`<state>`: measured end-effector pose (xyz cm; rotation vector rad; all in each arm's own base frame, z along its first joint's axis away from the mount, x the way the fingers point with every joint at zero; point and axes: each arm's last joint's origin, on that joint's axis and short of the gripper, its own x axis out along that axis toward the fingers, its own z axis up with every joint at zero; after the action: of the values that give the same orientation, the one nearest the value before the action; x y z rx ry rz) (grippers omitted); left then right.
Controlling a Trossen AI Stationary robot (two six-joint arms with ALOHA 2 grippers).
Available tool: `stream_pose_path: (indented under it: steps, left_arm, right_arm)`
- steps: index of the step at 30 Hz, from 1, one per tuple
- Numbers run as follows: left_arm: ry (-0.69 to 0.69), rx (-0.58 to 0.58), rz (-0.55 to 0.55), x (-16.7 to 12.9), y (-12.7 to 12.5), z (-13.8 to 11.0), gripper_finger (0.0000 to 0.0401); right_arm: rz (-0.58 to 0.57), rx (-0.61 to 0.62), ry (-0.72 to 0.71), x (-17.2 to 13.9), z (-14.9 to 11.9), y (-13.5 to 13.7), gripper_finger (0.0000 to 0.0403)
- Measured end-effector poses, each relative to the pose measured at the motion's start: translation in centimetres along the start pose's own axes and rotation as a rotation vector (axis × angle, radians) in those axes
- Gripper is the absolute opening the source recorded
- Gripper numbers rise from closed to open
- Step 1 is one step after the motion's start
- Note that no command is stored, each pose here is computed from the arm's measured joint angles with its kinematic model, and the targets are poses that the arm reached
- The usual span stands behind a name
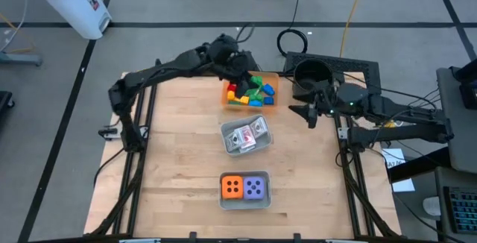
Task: Pick & Place Toys
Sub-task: Put the green game piece into the orange bin
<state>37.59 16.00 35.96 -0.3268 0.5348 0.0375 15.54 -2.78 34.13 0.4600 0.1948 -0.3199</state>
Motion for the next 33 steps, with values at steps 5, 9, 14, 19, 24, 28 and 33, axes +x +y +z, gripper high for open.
stream_pose_path:
  steps: [5,9,14,19,24,28,33]
  left_arm:
    - [0.141,-0.01,0.078,2.7,3.5,-0.2,0.0145]
    - [0.26,0.002,0.174,4.7,6.0,-0.3,0.0145]
    - [0.357,-0.009,0.251,6.7,8.7,-0.5,0.0145]
    - [0.431,-0.011,0.331,7.9,10.6,-1.4,0.0145]
    - [0.53,-0.059,0.347,8.8,12.0,-3.3,0.0145]
    - [0.606,-0.062,0.349,9.2,12.4,-4.3,0.0145]
    - [0.694,-0.011,0.376,10.1,12.0,-5.3,0.0145]
  right_arm:
    - [-0.044,0.04,0.02,1.5,-2.6,-1.2,0.0266]
    - [-0.072,0.115,0.029,2.8,-5.4,-2.5,0.0265]
    - [-0.058,0.25,0.029,3.9,-8.9,-4.0,0.0262]
    - [-0.001,0.329,0.011,4.2,-10.8,-4.5,0.0256]
    - [0.029,0.337,-0.019,4.2,-11.2,-4.5,0.0253]
    - [0.026,0.337,-0.019,4.2,-11.2,-4.5,0.0253]
    - [0.026,0.336,-0.019,4.2,-11.2,-4.5,0.0253]
